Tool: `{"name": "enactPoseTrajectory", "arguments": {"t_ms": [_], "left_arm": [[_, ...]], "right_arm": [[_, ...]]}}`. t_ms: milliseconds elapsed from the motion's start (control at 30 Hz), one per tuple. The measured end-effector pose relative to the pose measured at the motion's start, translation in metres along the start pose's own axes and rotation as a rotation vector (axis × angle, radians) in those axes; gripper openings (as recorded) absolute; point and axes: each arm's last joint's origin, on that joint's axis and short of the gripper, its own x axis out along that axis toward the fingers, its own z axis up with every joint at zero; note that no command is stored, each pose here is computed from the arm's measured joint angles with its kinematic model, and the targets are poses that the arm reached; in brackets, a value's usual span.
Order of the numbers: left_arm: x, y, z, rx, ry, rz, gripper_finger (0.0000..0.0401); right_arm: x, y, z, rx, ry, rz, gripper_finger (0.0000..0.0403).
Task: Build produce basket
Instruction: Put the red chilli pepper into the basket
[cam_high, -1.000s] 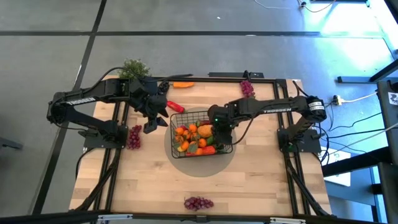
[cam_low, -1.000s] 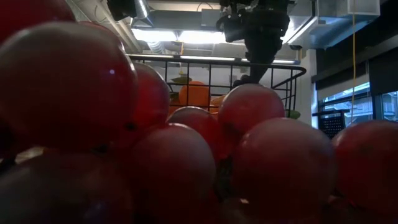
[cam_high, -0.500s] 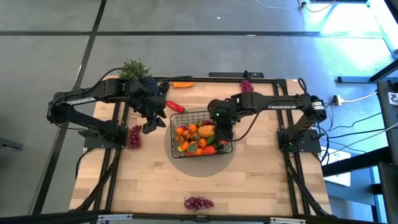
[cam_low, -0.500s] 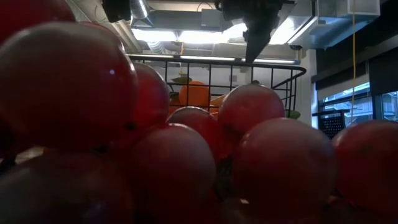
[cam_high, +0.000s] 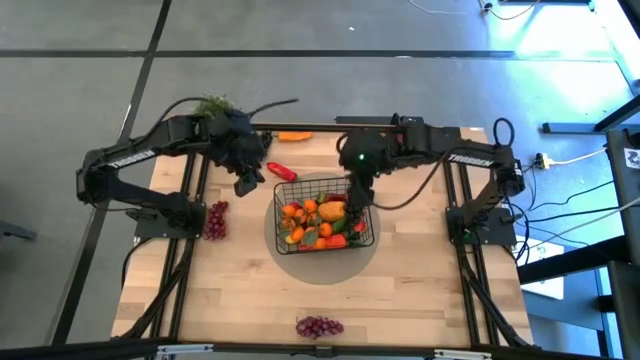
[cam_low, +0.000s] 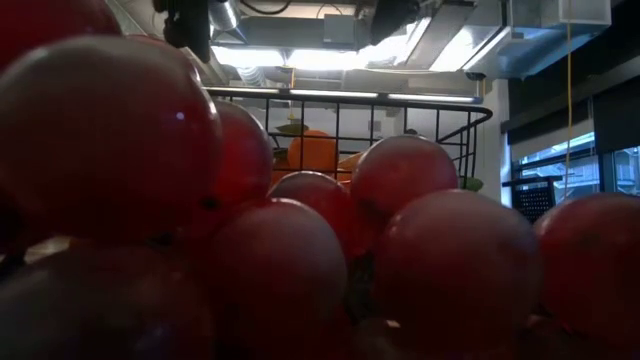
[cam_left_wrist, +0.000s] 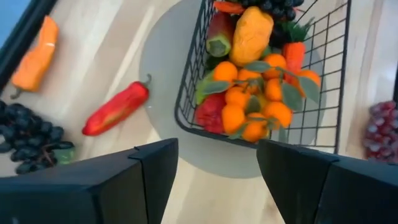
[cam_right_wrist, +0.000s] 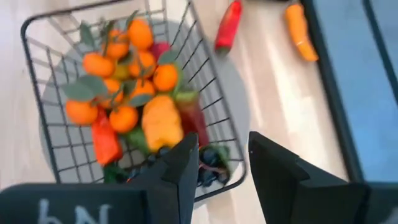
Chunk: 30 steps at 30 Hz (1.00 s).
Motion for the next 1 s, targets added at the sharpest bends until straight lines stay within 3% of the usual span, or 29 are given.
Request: {"name": "enactPoseTrajectory", "arguments": {"t_ms": [333,500,700,1000], "left_arm": [[0.003,0.032,-0.002,0.217,-0.008,-0.028,0.0208],[0.030,0.048,-0.013,0.252,0.065,-0.011,0.0208],[0.067,0.064,-0.021,0.256,0.108,-0.030,0.0208],[0.123,0.087,-0.023,0.335,0.210,-0.048,0.0208]], "right_arm": [[-0.012,-0.059,0.001,0.085,-0.016,-0.089,0.0129],[-0.011,-0.091,-0.003,0.152,-0.019,-0.023,0.0130],[-0.011,-0.126,-0.011,0.110,-0.045,0.087,0.0129],[-0.014,-0.166,-0.023,0.090,-0.070,0.047,0.0130]]}}
